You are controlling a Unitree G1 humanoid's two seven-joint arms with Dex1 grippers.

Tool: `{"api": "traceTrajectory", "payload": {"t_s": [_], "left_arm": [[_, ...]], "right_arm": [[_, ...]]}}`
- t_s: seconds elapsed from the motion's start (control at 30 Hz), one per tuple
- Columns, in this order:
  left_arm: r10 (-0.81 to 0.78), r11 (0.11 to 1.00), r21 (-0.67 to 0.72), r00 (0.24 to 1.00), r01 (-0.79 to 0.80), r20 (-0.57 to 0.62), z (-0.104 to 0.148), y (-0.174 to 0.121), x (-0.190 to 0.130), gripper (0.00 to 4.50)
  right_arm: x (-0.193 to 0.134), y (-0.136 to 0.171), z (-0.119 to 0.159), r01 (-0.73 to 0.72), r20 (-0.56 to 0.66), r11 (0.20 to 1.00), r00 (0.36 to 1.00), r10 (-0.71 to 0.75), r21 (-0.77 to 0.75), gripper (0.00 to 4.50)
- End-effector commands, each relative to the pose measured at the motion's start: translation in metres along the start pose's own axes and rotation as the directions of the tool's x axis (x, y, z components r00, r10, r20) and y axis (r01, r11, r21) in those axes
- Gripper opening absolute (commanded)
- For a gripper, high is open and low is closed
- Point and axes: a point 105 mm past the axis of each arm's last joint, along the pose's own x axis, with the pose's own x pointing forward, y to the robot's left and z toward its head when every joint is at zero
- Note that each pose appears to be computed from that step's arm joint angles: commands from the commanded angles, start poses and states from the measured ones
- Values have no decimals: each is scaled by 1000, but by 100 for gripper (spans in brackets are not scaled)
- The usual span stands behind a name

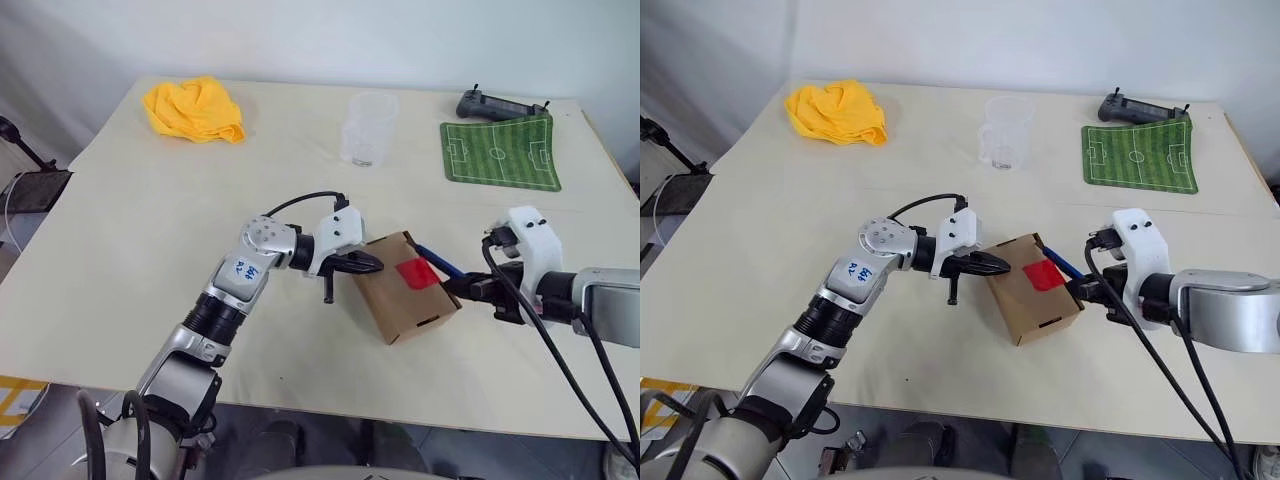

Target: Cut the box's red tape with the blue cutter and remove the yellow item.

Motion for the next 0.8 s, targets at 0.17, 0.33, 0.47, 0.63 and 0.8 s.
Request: {"api": "traceTrajectory", "payload": {"t_s": [0.17,0.33,0.47,0.63,0.8], "left_arm": [[-11,1000,2,1000,11,-6,-2,-5,2,0],[-14,1000,7,1000,14,-4,0,-5,3,0],[-19,1000,9,1000,19,-2,1,-6,4,0],[-26,1000,8,1000,26,1,1,-8,6,0],[-28,1000,7,1000,28,1,2,-9,7,0]], "right_arm": [[-6,6,17,-43,93,999,995,42,14,18],[-6,4,19,-31,106,999,994,29,26,18],[-7,0,17,-9,98,1000,995,6,28,18],[-8,-1,15,4,91,1000,996,-6,28,18],[-8,-1,11,3,76,1000,997,-5,24,18]]}}
